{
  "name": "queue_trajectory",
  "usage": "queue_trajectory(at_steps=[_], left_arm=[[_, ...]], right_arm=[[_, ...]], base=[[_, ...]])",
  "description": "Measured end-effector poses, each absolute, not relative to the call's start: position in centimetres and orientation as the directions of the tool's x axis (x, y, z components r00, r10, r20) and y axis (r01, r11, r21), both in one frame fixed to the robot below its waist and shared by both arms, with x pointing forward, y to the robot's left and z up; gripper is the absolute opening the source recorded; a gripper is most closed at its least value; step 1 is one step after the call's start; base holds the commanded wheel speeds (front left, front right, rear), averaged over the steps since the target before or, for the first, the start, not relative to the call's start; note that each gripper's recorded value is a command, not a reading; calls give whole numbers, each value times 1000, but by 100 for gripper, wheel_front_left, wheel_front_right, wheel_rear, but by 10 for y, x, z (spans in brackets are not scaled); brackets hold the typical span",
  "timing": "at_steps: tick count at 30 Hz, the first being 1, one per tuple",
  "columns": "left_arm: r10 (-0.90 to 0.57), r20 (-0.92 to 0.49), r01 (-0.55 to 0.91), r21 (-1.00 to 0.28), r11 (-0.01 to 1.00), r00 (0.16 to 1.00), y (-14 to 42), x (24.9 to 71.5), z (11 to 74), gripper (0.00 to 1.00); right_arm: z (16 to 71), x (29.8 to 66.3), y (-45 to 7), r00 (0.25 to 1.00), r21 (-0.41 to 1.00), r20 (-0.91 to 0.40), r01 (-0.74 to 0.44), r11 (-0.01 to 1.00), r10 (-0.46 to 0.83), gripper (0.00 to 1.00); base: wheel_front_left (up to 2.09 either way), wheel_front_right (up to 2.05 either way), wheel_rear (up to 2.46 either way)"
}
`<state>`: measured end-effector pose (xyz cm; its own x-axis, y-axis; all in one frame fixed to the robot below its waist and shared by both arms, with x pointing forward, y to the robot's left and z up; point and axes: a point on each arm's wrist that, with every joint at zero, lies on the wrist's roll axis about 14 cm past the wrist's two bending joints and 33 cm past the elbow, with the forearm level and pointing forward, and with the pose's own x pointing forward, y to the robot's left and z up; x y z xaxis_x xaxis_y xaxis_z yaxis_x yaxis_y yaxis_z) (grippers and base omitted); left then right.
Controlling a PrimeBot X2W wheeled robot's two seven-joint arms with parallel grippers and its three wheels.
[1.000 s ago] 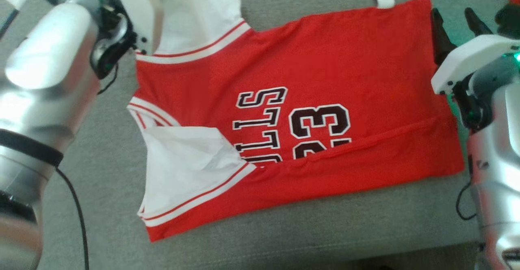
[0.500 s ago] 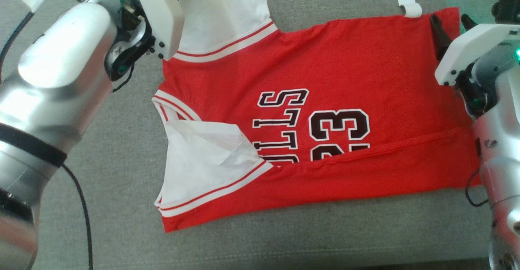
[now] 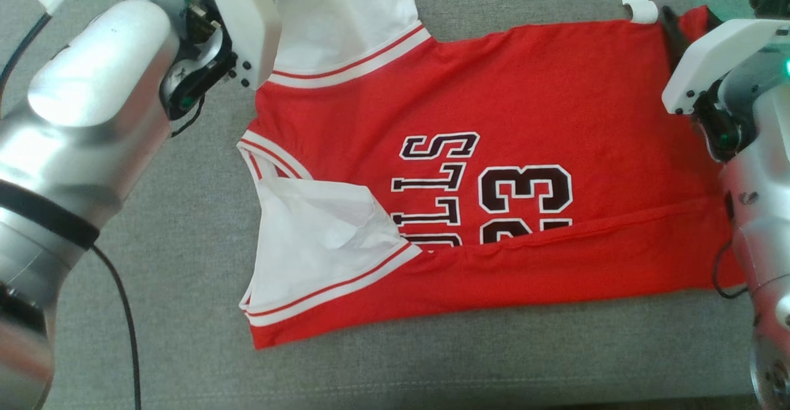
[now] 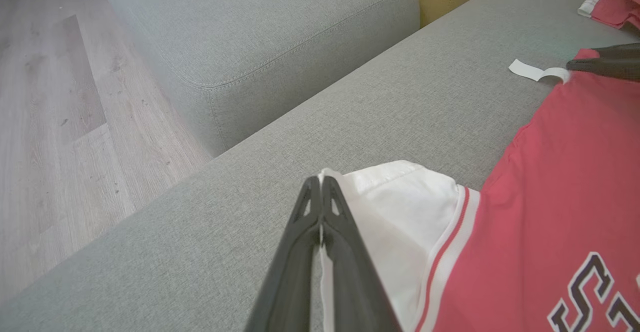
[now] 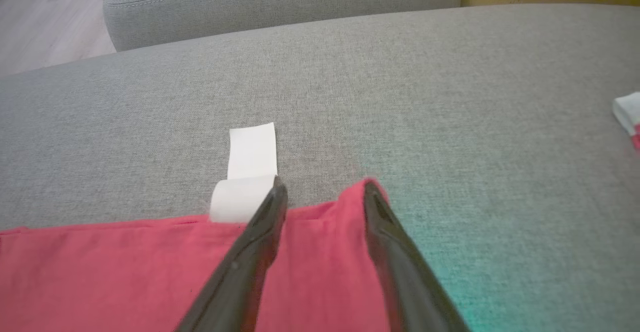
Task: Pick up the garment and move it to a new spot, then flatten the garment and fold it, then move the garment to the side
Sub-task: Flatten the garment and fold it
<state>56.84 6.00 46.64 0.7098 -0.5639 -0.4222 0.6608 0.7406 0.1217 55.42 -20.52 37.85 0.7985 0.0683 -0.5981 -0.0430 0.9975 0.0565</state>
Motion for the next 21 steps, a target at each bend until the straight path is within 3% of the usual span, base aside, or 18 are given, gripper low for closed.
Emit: queue_trajectory(at_steps=[3,4,5,13,21], left_arm=[[-563,-421,659,124,742,712,61,569,466,0],[-560,-423,659,125,742,712,62,569,465,0],[-558,-425,656,123,745,713,63,569,465,0],[-570,-391,660,145,737,723,61,572,471,0],[-568,-212,605,238,759,796,69,596,519,0]], right_arm=[[378,555,-207,801,53,-596,-39,998,63,34],[379,556,-208,804,52,-592,-37,998,61,13],[380,557,-209,806,51,-589,-36,998,59,0],[388,563,-213,826,50,-562,-24,998,48,0],[419,577,-234,890,67,-457,36,997,-2,0]], base=[[0,0,0],[0,0,0],[0,0,0],[0,0,0],[0,0,0]])
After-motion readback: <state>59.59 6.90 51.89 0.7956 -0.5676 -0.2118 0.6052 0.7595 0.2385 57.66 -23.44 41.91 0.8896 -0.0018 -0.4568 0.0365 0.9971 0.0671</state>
